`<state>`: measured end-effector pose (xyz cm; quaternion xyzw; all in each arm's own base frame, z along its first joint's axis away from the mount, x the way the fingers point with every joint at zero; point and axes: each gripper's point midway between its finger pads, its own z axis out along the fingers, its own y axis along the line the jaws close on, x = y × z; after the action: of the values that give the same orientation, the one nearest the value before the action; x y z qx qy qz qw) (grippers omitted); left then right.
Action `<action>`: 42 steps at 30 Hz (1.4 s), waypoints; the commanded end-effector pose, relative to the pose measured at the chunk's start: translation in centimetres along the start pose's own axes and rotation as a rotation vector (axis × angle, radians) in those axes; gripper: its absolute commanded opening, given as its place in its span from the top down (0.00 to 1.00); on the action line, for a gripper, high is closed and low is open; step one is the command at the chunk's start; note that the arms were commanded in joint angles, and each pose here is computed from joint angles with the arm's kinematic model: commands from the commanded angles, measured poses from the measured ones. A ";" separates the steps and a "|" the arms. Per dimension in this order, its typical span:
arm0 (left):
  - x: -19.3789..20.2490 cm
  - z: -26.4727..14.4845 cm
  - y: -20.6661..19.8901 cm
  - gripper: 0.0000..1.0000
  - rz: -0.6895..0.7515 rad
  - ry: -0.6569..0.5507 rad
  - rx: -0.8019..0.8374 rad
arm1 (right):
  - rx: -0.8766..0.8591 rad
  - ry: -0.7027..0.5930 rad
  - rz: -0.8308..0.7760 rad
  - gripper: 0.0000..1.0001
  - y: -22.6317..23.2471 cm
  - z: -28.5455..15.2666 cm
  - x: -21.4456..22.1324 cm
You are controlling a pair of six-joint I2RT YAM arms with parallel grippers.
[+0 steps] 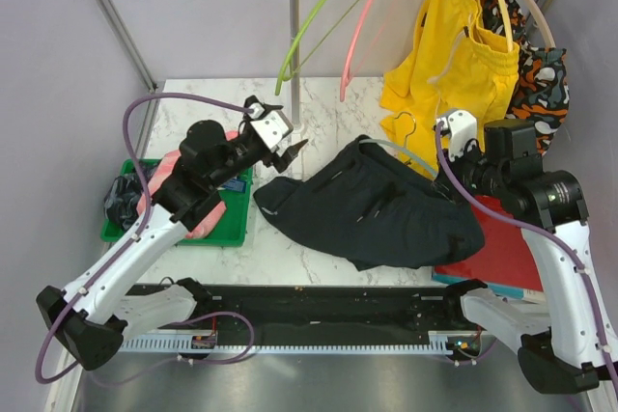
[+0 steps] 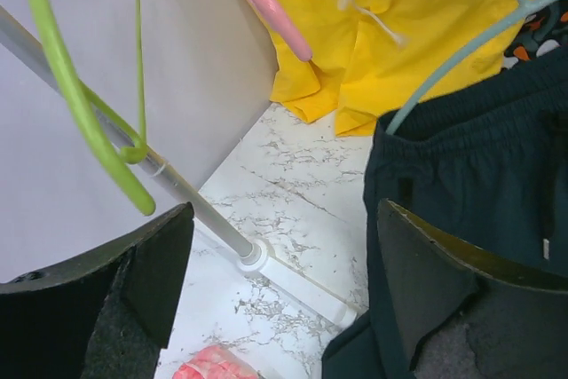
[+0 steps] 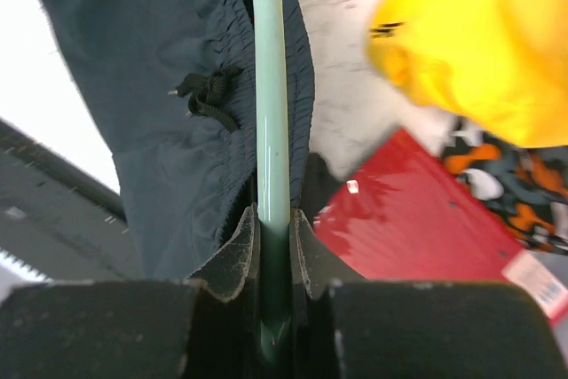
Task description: Place the shorts on the hanger
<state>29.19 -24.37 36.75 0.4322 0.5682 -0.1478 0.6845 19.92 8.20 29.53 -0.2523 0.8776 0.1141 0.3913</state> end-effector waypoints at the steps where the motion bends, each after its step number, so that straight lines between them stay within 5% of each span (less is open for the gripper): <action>1: -2.3 -1.5 0.0 0.08 -0.058 -0.050 0.023 | 0.248 -0.163 -0.006 1.00 -4.9 -1.5 -6.6; 18: -2.4 -6.7 -1.3 0.01 -0.040 -0.073 0.012 | 0.423 -0.384 0.038 1.00 -14.2 -1.9 -19.6; 23: -1.8 -6.6 -2.1 0.01 -0.048 -0.072 0.048 | 0.467 -0.534 0.041 1.00 -17.5 -4.5 -23.6; 42: -0.1 -6.9 -3.4 0.01 -0.043 -0.054 0.079 | 0.529 -0.721 0.015 1.00 -19.7 -7.3 -28.3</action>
<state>22.78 -20.77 34.97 0.4418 0.5627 -0.1778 0.6758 42.64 -1.02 47.25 -0.0939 0.7765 -0.0085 0.6230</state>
